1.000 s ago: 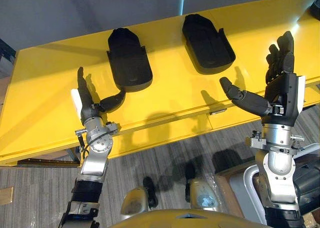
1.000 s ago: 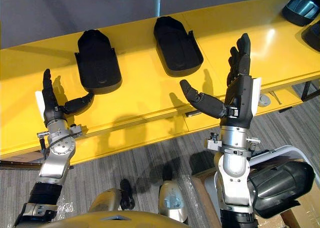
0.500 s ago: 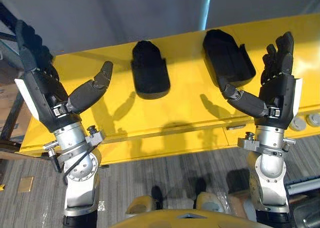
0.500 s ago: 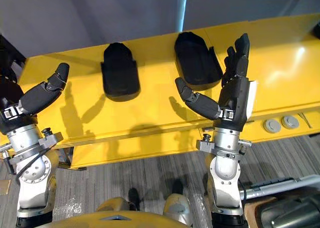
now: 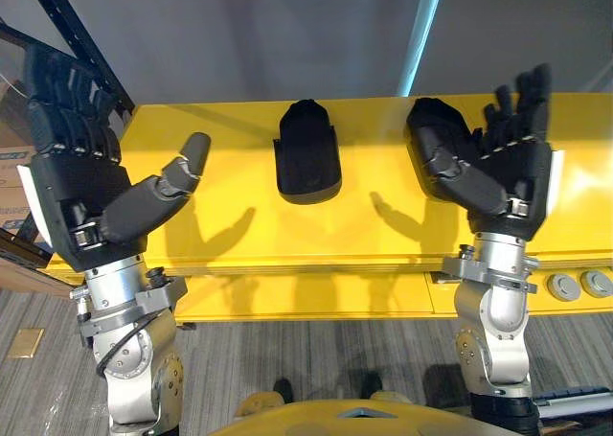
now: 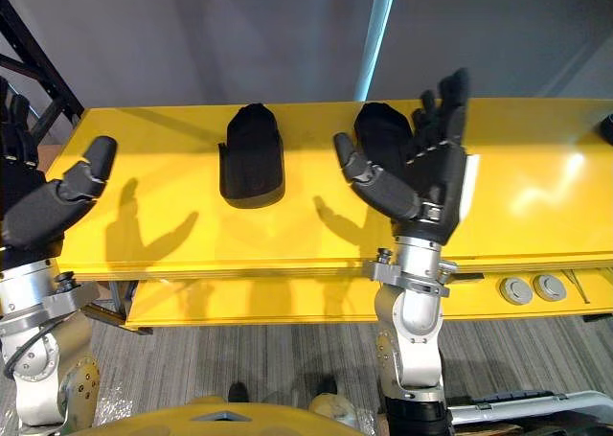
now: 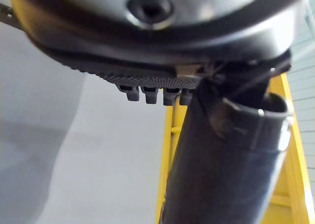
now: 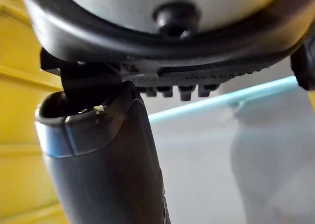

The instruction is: Walk over and take three plastic housings, then place them on the shelf

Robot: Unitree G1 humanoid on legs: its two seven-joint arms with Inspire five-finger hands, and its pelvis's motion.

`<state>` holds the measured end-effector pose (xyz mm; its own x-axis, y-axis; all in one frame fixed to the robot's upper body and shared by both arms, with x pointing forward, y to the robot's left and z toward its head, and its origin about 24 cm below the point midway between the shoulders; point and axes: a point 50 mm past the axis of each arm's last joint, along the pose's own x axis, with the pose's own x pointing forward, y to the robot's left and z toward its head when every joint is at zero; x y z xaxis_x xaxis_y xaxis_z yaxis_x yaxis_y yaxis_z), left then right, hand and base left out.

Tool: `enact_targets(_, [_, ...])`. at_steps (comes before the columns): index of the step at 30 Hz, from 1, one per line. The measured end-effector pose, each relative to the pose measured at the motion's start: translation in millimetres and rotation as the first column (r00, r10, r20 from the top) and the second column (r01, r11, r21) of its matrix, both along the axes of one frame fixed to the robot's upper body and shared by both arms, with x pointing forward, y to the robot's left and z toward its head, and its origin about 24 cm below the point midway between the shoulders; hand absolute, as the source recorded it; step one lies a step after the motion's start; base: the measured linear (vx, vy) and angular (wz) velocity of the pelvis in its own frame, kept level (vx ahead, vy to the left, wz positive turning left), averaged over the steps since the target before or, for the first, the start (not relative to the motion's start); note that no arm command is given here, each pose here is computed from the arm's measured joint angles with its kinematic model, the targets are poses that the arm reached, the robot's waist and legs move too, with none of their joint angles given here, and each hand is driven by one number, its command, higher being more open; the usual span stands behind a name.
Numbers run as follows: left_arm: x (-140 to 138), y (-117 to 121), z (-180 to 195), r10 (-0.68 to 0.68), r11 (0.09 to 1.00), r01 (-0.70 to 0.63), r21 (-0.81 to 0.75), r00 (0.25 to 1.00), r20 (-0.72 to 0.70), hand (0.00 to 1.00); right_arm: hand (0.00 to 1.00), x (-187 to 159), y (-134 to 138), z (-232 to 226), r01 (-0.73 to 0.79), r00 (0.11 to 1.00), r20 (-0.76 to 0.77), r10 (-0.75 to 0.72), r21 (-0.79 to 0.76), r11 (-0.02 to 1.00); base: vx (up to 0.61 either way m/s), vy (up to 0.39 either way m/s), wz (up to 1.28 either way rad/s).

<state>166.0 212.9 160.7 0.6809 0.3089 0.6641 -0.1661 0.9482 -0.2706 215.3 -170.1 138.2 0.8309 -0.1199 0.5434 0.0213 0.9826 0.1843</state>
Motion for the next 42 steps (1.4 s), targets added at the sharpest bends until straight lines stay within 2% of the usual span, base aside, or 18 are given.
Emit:
enact_targets(5, [0.1,-2.3,-1.5,-0.014,1.0,0.014,-0.016,1.0,0.002,1.0,1.0,8.4,25.7,-19.6,-0.204,0.969,-0.143,0.202,-0.002,0.979,-0.02,-0.004,0.05])
enact_targets(12, [-2.2,-3.3,-8.2,-0.022,1.0,0.021,-0.02,0.999,-0.043,1.0,1.0,14.7,47.5,-57.6,-0.275,0.89,-0.356,0.283,0.073,0.959,-0.01,0.001,-0.02])
enact_targets(30, [0.0,-19.0,-17.0,-0.101,0.994,0.095,-0.061,0.99,-0.097,1.0,1.0,12.9,65.1,-72.1,-0.32,0.841,-0.438,0.319,0.074,0.945,-0.01,-0.001,0.0])
enact_targets(42, [0.3,-21.4,-17.8,-0.11,0.992,0.103,-0.072,0.989,-0.1,1.0,1.0,12.1,71.5,-71.8,-0.357,0.828,-0.437,0.351,0.07,0.931,0.0,-0.001,0.02])
